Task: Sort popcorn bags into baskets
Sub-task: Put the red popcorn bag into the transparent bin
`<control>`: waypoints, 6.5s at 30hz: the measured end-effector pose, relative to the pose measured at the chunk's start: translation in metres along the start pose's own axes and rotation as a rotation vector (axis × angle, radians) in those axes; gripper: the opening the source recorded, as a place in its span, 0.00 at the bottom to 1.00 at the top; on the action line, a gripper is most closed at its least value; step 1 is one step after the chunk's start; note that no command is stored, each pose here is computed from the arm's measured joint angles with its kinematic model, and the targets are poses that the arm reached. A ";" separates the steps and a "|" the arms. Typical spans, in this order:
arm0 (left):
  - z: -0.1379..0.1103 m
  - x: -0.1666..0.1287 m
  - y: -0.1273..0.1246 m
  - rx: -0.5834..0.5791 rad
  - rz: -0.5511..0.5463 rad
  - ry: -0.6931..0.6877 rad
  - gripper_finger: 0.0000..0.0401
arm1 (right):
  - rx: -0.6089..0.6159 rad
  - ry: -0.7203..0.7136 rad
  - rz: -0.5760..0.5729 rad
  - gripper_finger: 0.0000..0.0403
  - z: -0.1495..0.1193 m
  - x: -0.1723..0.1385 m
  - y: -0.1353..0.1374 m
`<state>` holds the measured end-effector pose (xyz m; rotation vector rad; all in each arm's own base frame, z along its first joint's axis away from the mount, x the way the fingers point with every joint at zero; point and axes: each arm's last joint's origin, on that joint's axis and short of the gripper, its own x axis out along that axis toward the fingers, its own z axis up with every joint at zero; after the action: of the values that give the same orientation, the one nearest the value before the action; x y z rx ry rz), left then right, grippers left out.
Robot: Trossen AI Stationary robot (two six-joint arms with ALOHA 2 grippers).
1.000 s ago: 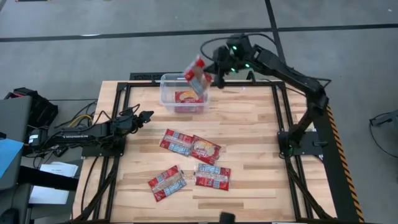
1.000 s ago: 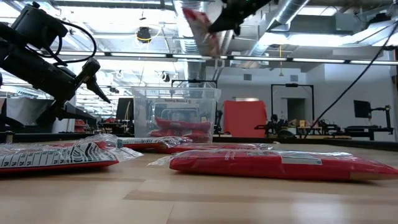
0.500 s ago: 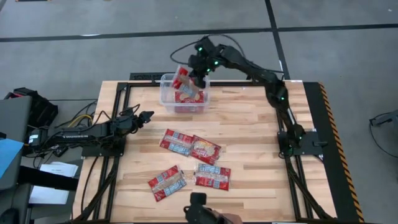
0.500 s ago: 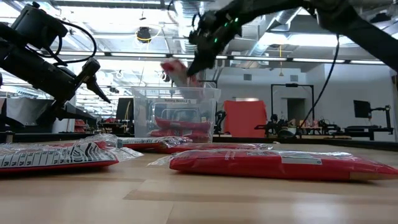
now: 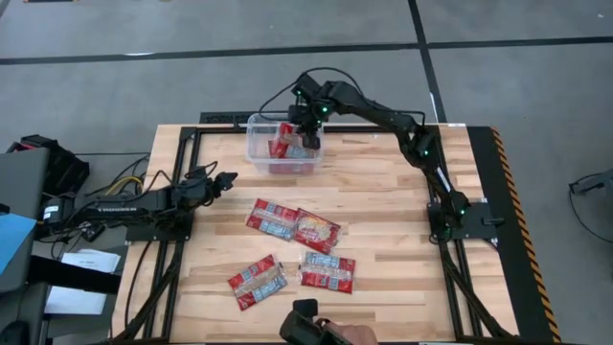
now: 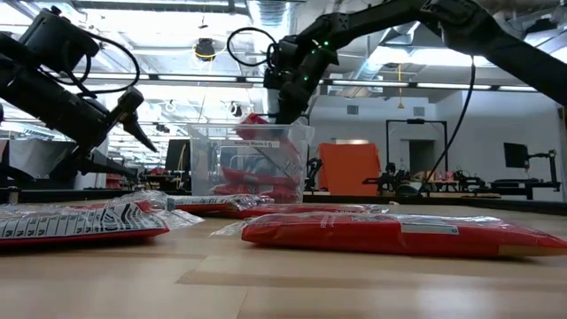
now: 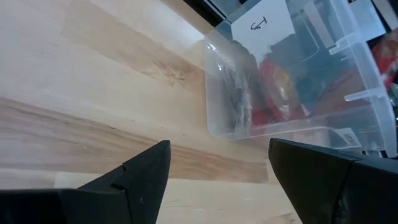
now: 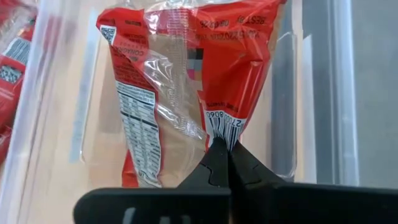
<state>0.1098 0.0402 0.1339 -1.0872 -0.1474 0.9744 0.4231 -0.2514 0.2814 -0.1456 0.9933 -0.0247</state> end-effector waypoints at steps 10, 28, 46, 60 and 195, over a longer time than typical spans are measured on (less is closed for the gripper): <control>-0.001 0.000 0.001 -0.013 0.007 0.002 0.65 | -0.089 0.002 0.003 0.14 0.003 0.001 0.005; 0.000 0.000 0.001 -0.013 0.008 -0.001 0.65 | 0.026 -0.011 -0.103 0.58 0.017 -0.081 0.027; -0.002 0.000 0.000 0.030 -0.009 0.050 0.65 | 0.344 0.156 0.237 0.56 -0.043 -0.200 0.170; -0.005 0.000 0.000 0.022 -0.034 0.140 0.65 | 0.545 -0.083 0.288 0.59 -0.117 -0.021 0.227; -0.007 0.002 0.002 0.107 -0.011 0.149 0.65 | 0.310 0.222 0.391 0.39 0.010 -0.112 0.125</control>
<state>0.1135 0.0374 0.1285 -1.0551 0.0203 0.8781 0.3644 -0.1173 0.3638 0.3430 1.2120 0.1658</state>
